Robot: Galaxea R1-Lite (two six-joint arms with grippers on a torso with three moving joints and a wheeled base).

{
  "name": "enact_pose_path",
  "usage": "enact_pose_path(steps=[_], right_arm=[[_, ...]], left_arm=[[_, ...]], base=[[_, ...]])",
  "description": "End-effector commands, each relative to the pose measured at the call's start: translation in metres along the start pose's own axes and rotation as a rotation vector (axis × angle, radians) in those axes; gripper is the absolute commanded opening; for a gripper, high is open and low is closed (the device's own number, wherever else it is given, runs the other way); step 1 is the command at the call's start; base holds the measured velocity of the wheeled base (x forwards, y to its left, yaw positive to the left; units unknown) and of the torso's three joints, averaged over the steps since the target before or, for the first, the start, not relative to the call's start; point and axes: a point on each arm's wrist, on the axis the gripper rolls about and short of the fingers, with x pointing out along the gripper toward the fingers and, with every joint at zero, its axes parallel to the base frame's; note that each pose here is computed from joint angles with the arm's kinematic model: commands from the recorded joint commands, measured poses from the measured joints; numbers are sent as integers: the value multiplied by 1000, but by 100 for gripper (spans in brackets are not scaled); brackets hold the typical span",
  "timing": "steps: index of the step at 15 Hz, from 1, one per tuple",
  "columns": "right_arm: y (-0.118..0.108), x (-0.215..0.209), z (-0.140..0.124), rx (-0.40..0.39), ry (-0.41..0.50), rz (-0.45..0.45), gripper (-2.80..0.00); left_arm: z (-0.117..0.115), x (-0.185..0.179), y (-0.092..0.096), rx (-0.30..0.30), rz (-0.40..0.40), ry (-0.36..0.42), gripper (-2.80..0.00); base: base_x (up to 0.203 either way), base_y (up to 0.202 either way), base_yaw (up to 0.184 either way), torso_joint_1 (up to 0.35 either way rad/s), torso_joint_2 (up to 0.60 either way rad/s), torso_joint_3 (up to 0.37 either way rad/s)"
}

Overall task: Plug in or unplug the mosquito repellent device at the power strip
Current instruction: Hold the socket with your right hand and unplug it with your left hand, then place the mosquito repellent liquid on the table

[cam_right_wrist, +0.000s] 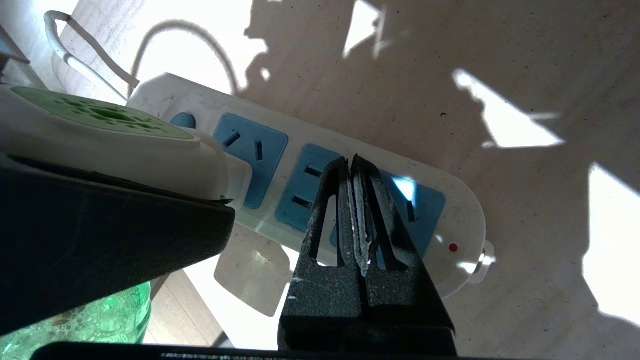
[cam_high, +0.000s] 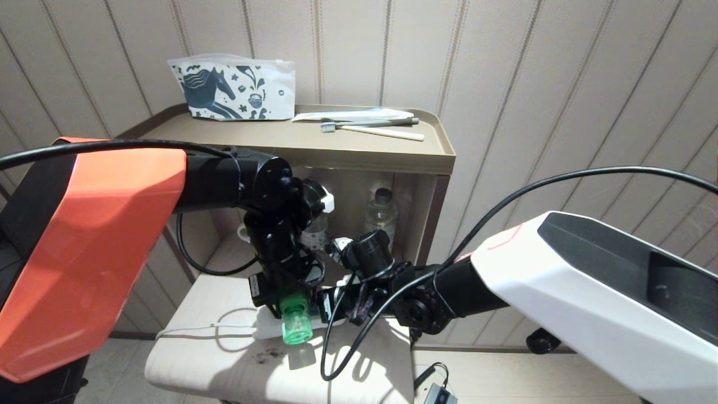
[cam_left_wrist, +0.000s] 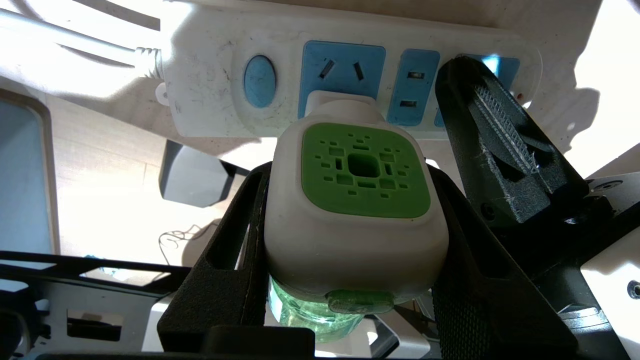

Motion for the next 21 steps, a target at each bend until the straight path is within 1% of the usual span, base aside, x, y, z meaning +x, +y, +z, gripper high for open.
enact_pose_path(steps=[1, 7, 10, 11, 13, 16, 17, 19, 21], right_arm=[[-1, 3, -3, 3, 12, 1, -280], [0, 0, -2, 4, 4, 4, -280], [1, -4, 1, 5, -7, 5, -280], [0, -4, 2, 6, -8, 4, -280], [0, -4, 2, 5, -9, 4, -280], [2, -15, 11, 5, -42, -1, -280], [2, -18, 12, 5, -47, 0, -280], [8, -35, 19, 3, -79, 8, -280], [10, -39, 20, 0, -98, -4, -280]], left_arm=[[0, -3, 0, -6, -5, -3, -280], [5, 9, 2, -22, 22, 10, -280], [14, 26, 4, -42, 47, 23, -280], [16, 26, 5, -46, 42, 17, -280], [18, 20, 6, -49, 28, -2, -280], [19, -4, 18, -72, 12, -19, -280], [19, -6, 20, -75, 17, -15, -280], [11, -35, 29, -77, -10, -34, -280], [7, -41, 34, -79, -2, -27, -280]], base=[[0, 0, 0, 0, 0, 0], [0, 0, 0, 0, 0, 0], [0, 0, 0, 0, 0, 0], [0, 0, 0, 0, 0, 0], [0, 0, 0, 0, 0, 0], [0, 0, 0, 0, 0, 0], [0, 0, 0, 0, 0, 0], [0, 0, 0, 0, 0, 0], [0, 0, 0, 0, 0, 0]])
